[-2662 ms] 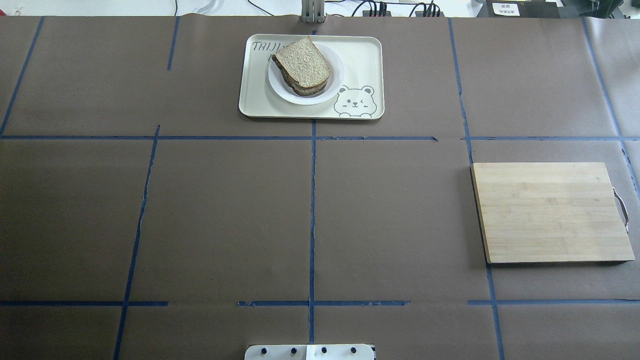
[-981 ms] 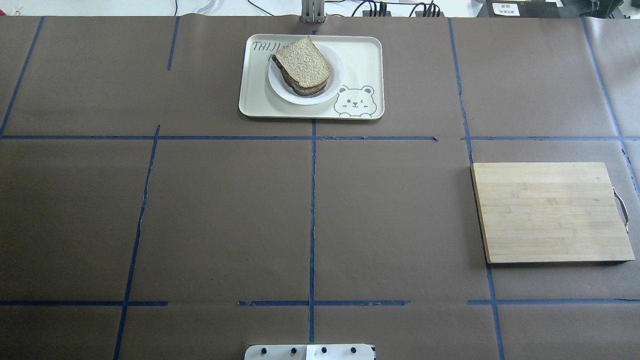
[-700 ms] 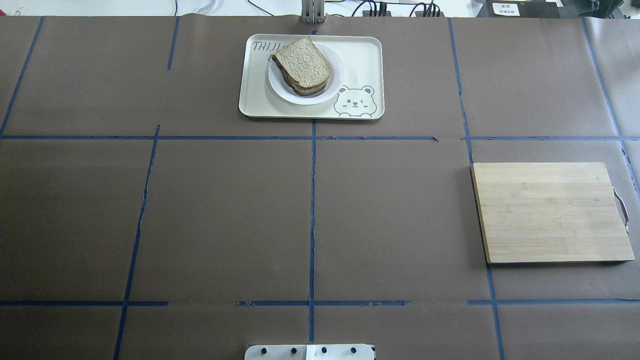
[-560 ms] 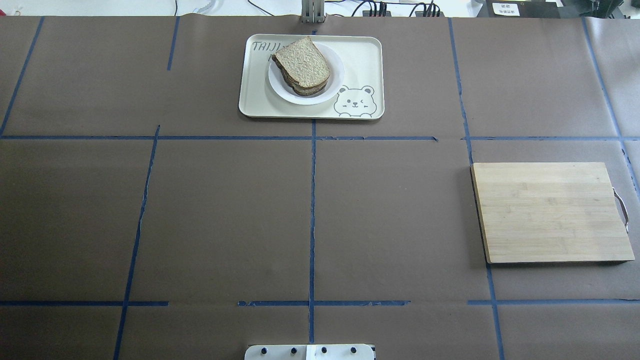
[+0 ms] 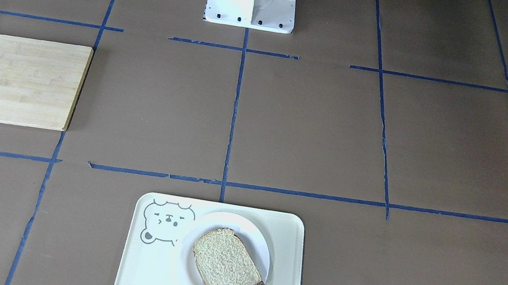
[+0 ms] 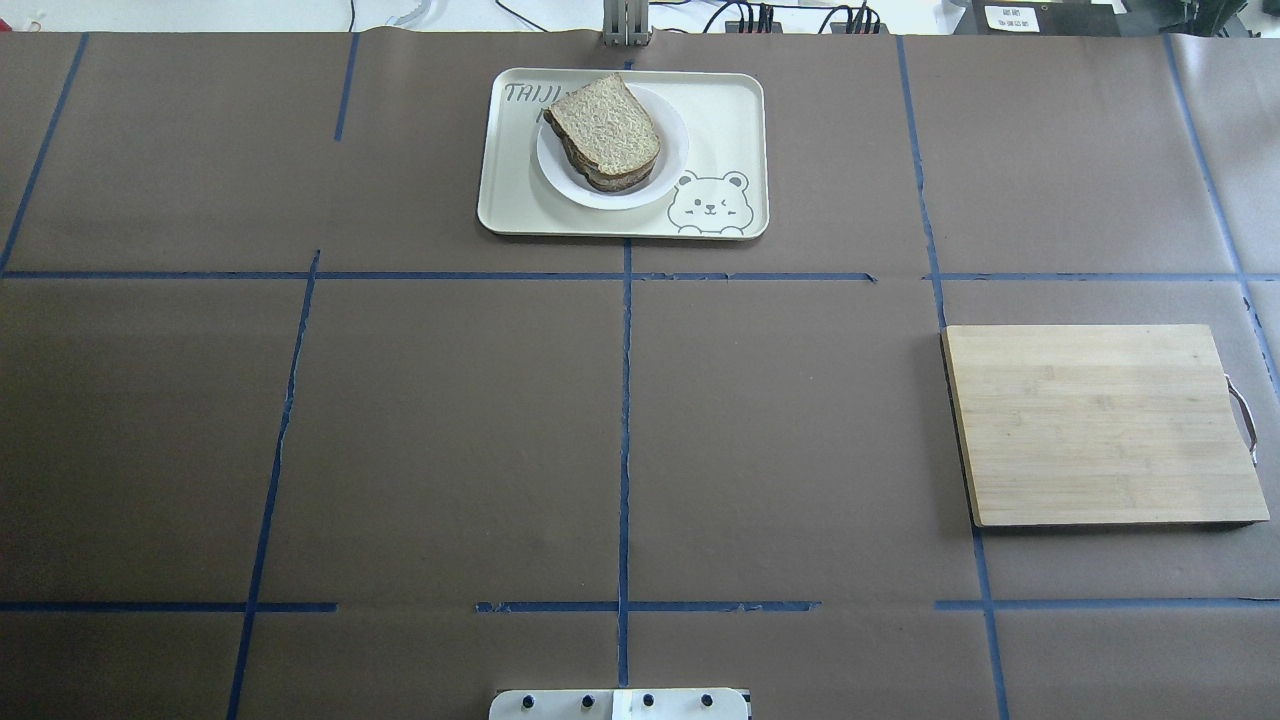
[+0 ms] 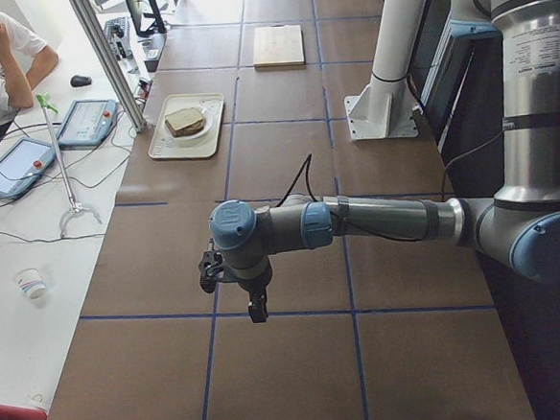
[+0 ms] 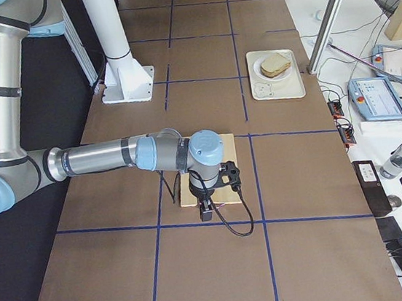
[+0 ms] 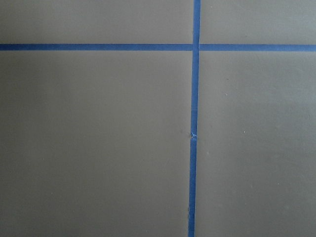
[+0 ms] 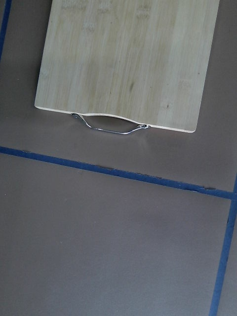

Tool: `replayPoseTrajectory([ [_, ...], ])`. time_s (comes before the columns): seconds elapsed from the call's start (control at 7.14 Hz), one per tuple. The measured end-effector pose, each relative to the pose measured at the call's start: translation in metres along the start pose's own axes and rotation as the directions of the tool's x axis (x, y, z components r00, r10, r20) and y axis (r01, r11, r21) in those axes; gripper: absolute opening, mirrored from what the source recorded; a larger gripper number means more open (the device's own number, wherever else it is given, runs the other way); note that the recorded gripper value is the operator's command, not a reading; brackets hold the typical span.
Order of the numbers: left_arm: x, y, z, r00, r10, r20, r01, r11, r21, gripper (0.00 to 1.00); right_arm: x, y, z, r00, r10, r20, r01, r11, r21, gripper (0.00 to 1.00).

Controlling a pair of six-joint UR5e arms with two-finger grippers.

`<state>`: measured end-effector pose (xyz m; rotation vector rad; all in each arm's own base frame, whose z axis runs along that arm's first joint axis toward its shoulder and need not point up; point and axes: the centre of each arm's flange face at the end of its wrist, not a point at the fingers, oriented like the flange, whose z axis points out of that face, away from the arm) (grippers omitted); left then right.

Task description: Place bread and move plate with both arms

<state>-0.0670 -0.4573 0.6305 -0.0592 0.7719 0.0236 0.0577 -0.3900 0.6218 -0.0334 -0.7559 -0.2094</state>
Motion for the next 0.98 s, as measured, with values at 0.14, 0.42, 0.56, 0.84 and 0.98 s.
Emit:
replayPoseTrajectory([
  [0.14,0.0015,0.0001,-0.0015,1.000,0.003,0.000,-0.003,1.000,0.003,1.00,0.0003,0.0001,0.0004,1.000,0.000,0.000,0.000,1.000,-0.001,1.00],
  [0.42,0.0030,-0.0001,-0.0031,1.000,0.004,0.000,-0.004,1.000,0.005,1.00,0.0013,0.0004,0.0016,1.000,0.003,0.002,-0.003,1.000,-0.003,1.00],
  [0.56,0.0033,-0.0001,-0.0034,1.000,0.005,0.001,-0.005,1.000,0.006,1.00,0.0014,0.0003,0.0016,1.000,0.002,0.001,-0.002,1.000,-0.002,1.00],
  [0.84,0.0036,0.0000,-0.0037,1.000,0.006,0.001,-0.006,1.000,0.006,1.00,0.0008,-0.0014,0.0003,1.000,0.006,-0.004,-0.006,1.000,0.010,1.00],
  [0.98,0.0043,-0.0006,-0.0045,1.000,0.008,0.001,-0.008,1.000,0.008,1.00,-0.0002,-0.0022,-0.0010,1.000,0.023,-0.005,-0.023,1.000,0.016,1.00],
])
